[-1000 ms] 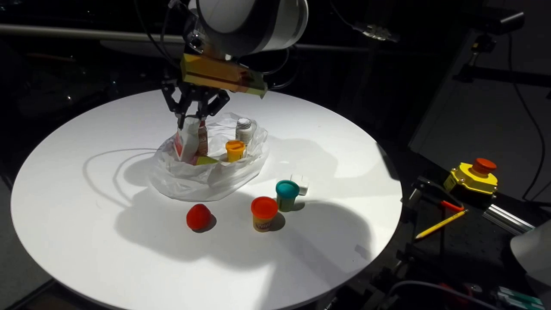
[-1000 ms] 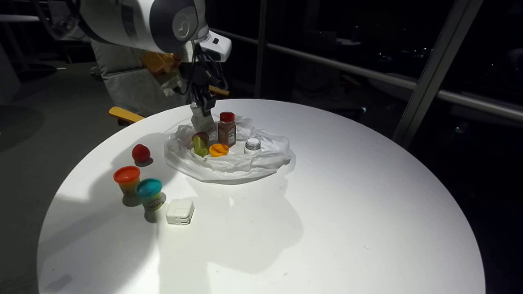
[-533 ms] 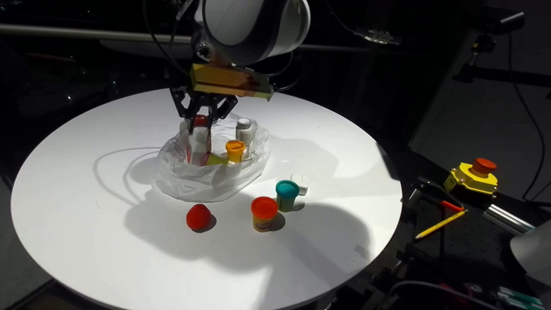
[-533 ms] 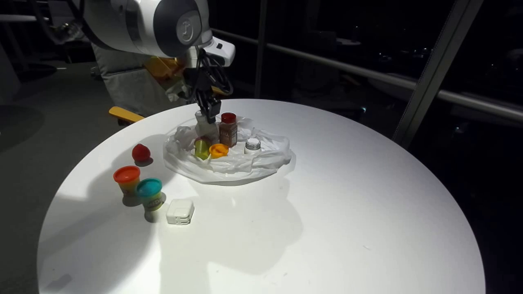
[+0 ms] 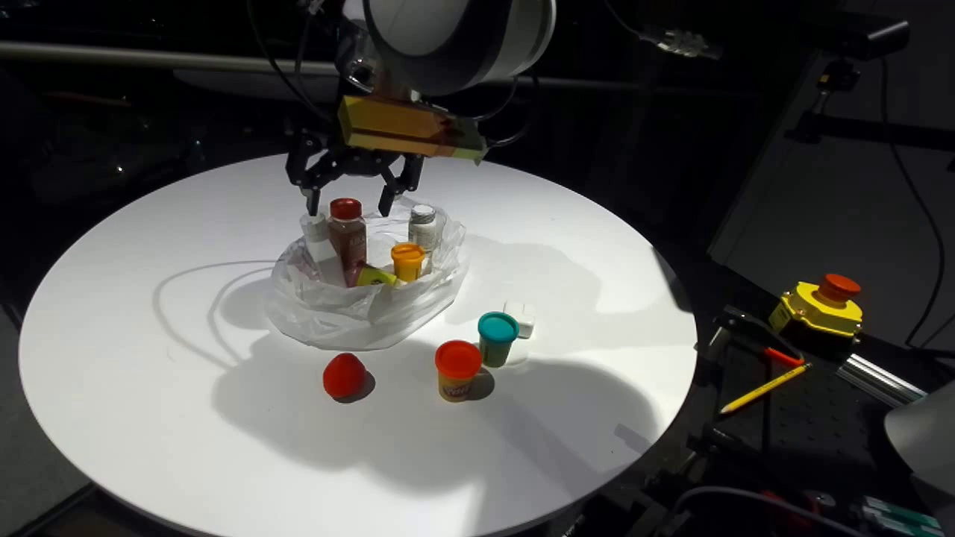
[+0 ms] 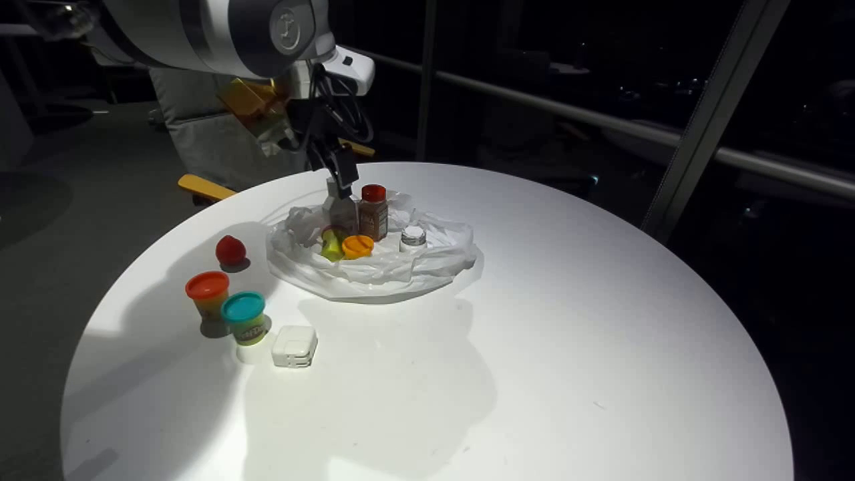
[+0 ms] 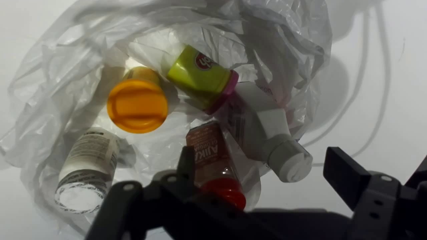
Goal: Pick up the bottles and small containers from the table and put them in the plastic bag.
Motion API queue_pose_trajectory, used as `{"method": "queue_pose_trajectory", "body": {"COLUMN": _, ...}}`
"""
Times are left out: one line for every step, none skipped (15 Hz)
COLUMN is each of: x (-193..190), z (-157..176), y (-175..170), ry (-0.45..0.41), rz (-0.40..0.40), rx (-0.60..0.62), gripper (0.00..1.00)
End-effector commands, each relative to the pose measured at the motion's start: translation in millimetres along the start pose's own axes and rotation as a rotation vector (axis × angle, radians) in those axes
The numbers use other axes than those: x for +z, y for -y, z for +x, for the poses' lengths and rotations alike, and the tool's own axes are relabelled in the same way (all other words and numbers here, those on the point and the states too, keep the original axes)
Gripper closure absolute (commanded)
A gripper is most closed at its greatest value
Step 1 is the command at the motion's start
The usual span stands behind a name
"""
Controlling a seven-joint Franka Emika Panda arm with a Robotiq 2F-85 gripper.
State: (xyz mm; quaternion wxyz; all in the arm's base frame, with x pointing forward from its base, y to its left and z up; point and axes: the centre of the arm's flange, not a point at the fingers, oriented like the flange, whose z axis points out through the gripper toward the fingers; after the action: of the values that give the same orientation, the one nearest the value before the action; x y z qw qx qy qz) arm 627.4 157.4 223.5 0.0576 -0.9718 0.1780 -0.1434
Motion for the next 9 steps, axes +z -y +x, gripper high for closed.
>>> {"method": "queue_pose_trajectory", "body": {"x": -48, "z": -29, "y": -15, "ry": -0.004, "rz": -0.053, "rx": -0.019, "gripper": 0.0}}
{"method": "queue_pose_trajectory", "body": {"x": -56, "z": -38, "y": -21, "ry": 0.016, "rz": -0.075, "rx": -0.025, "gripper": 0.0}}
{"method": "queue_pose_trajectory", "body": {"x": -61, "z": -45, "y": -28, "ry": 0.032, "rz": -0.108, "rx": -0.028, "gripper": 0.0}}
{"method": "queue_pose_trajectory", "body": {"x": -67, "z": -53, "y": -35, "ry": 0.048, "rz": -0.142, "rx": -0.029, "gripper": 0.0}}
{"method": "queue_pose_trajectory", "body": {"x": -72, "z": -61, "y": -43, "ry": 0.074, "rz": -0.176, "rx": -0.03, "gripper": 0.01}}
{"method": "queue_pose_trajectory", "body": {"x": -74, "z": -67, "y": -51, "ry": 0.097, "rz": -0.206, "rx": -0.034, "gripper": 0.0}}
{"method": "queue_pose_trajectory", "body": {"x": -71, "z": -72, "y": -61, "ry": 0.127, "rz": -0.23, "rx": -0.043, "gripper": 0.0}}
{"method": "queue_pose_trajectory", "body": {"x": -69, "z": -78, "y": -69, "ry": 0.162, "rz": -0.244, "rx": -0.062, "gripper": 0.0}}
{"method": "queue_pose_trajectory", "body": {"x": -65, "z": -82, "y": -76, "ry": 0.184, "rz": -0.264, "rx": -0.069, "gripper": 0.0}}
